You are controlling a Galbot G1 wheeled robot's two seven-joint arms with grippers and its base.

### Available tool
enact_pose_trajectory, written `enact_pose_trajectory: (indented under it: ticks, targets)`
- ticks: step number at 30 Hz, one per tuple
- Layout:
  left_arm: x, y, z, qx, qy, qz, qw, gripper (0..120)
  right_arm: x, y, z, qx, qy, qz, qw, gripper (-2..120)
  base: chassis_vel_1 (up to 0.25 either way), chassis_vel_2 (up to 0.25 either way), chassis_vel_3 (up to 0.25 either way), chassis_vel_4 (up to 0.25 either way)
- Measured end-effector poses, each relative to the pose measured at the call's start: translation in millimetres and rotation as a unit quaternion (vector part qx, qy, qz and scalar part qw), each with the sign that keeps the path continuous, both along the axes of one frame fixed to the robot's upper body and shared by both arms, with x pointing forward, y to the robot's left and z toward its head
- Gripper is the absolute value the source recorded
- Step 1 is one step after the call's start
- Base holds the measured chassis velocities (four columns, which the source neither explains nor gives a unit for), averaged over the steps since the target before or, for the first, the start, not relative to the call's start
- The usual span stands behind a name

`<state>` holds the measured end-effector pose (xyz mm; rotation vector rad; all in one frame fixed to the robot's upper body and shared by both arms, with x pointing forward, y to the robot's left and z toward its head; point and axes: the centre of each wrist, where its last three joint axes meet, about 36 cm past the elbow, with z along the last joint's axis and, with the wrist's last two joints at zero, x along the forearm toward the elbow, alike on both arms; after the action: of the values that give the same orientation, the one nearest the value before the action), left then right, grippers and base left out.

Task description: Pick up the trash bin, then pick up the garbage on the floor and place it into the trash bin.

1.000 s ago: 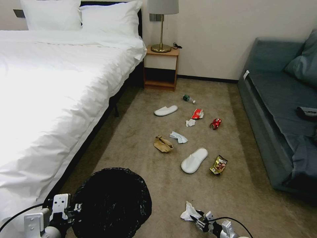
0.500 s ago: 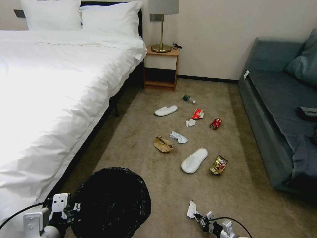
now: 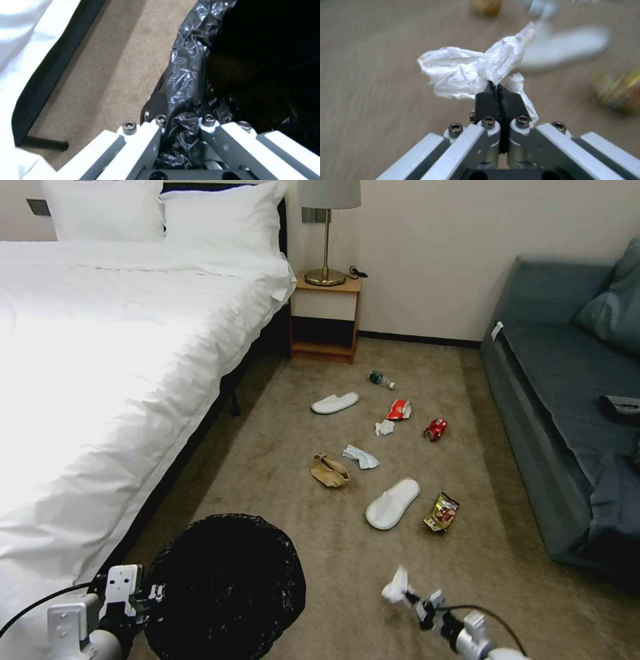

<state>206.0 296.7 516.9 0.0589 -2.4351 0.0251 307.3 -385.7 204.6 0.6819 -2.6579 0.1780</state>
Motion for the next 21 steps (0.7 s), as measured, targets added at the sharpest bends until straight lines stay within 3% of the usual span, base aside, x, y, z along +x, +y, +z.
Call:
enact_pose_trajectory:
  ticks: [5,6,11,21]
  targets:
    - [11.5,-2.3,5.7,0.002,-0.022,-0.021,0.9995,2,22,-27,81,-0.002,-0.076,-0.003,0.997,0,0.000,0.000,0.000,0.000]
    - [11.5,-2.3,5.7,0.002,-0.022,-0.021,0.9995,2,22,-27,81,-0.002,-0.076,-0.003,0.997,0,0.000,0.000,0.000,0.000]
    - [17.8,-3.8,9.0,0.006,-0.033,-0.033,0.9989,2,50,-23,158,0.021,-0.124,0.035,0.991,0,0.000,0.000,0.000,0.000]
    - [38.6,-8.5,22.5,0.002,-0.069,-0.070,0.9952,2,74,6,249,0.072,-0.137,0.099,0.983,0,0.000,0.000,0.000,0.000]
